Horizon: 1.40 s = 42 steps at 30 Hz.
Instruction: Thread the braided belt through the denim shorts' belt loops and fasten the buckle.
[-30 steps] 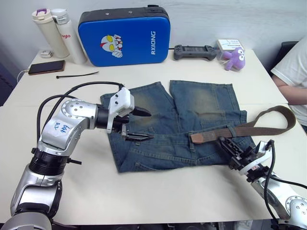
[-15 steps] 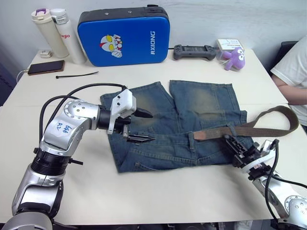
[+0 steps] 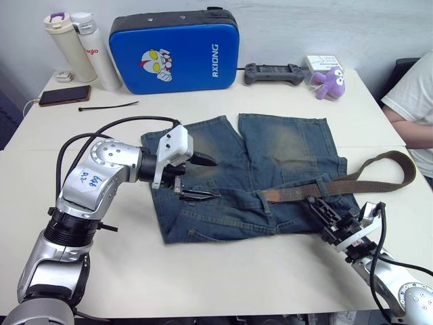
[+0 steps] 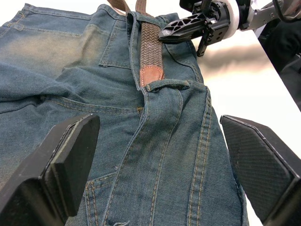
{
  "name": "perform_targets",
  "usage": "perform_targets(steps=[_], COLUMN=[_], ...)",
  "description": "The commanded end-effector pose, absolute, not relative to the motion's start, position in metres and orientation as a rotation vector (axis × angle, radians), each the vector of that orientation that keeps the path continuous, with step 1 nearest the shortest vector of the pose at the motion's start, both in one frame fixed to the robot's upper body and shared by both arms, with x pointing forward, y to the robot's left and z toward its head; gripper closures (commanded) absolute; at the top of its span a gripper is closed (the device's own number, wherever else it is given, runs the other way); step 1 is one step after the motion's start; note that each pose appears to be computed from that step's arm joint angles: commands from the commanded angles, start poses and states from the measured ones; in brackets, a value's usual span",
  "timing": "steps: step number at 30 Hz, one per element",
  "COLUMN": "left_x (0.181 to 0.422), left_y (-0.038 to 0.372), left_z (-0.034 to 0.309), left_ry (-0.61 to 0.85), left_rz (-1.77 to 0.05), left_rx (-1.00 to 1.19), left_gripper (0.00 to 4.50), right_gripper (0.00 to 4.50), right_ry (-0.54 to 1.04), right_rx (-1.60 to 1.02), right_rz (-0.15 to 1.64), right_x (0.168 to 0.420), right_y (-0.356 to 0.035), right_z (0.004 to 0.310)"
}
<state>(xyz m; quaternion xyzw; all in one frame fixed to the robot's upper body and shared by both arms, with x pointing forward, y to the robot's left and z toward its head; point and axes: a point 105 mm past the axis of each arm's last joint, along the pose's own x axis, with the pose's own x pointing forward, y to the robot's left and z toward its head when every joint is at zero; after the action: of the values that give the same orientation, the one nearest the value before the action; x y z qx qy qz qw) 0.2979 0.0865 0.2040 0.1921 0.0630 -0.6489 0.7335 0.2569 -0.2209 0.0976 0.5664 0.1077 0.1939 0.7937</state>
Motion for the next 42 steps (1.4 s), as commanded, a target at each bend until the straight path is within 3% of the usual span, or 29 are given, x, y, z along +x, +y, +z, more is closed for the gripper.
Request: perform_targets(steps=[1,10,18,32,42], left_x=[0.297,0.296,0.296,0.295,0.295], left_y=[0.084,0.084,0.084,0.084,0.081], left_z=[0.214,0.214,0.214,0.213,0.211], left_ry=[0.097,0.100,0.106,0.109,0.105], left_rz=[-1.434,-1.439,-1.443,-1.437,-1.439], left_rx=[0.458,0.466,0.466,0.470,0.466], left_gripper=[0.00,0.00,0.00,0.00,0.00], right_gripper=[4.39,4.39,4.39,4.39,4.39], right_ry=[0.253,0.234,0.281,0.391,0.461], right_rx=[1.198,1.230,1.255,1.306,1.213], right_rz=[0.348,0.352,0.437,0.518,0.632], right_x=[0.251,0.252,0.256,0.265,0.259], right_y=[-0.243,-0.264,-0.250,-0.188,-0.148], right_z=[0.085,0.083,0.081,0.056,0.068])
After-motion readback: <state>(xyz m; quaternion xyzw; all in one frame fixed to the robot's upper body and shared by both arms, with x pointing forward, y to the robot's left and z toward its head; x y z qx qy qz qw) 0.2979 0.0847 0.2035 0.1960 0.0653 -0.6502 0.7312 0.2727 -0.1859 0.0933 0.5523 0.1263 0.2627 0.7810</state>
